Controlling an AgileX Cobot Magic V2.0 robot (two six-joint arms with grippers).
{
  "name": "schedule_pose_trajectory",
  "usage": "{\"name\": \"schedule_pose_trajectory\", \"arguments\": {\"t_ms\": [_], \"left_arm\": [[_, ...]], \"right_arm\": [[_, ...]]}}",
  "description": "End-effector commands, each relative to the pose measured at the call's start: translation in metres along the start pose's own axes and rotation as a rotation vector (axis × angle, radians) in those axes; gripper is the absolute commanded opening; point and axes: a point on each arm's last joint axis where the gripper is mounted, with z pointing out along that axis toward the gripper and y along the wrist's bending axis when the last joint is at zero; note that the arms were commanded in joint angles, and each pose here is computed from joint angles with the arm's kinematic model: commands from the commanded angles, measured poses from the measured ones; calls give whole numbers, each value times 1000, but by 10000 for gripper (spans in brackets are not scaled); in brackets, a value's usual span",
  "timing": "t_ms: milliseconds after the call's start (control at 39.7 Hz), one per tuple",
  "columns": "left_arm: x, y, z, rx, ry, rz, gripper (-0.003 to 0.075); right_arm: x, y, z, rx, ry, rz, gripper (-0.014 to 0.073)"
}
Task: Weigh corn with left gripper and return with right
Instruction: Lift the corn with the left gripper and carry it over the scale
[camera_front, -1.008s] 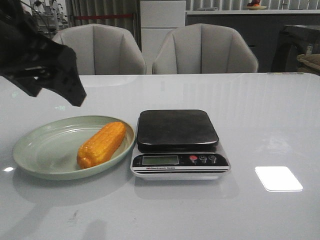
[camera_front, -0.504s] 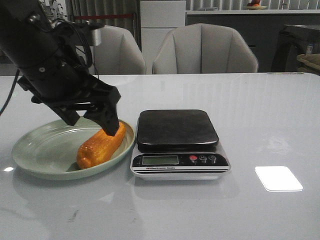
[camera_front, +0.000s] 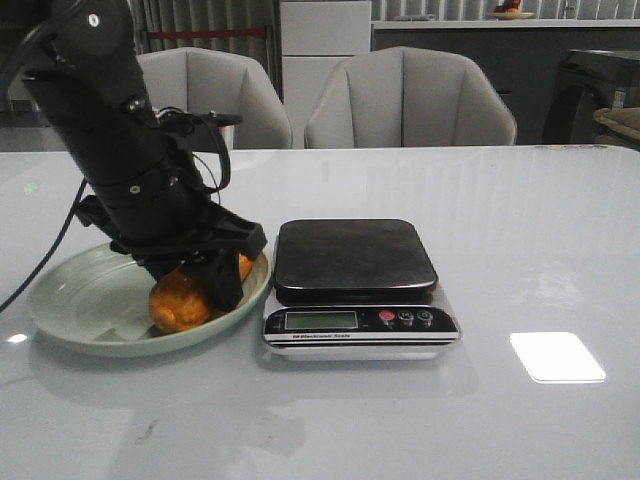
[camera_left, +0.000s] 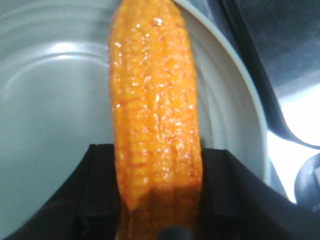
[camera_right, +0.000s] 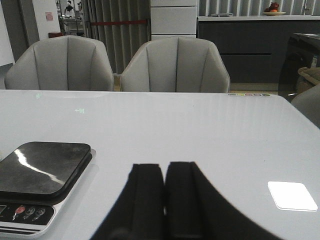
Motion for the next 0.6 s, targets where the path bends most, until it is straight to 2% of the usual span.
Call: {"name": "schedule_pose_trajectory", "arguments": {"t_ms": [0, 126, 302, 580], "left_arm": [[-31, -7, -37, 25, -145, -7, 127], [-48, -11, -52, 48, -189, -25, 135], [-61, -23, -62, 175, -242, -177, 135], [-59, -57, -51, 227, -264, -143, 137]], "right_arm": [[-4, 0, -1, -5, -83, -6, 142], [-4, 0, -1, -5, -83, -6, 142], [-4, 0, -1, -5, -83, -6, 142], [-4, 0, -1, -5, -83, -6, 142]]}}
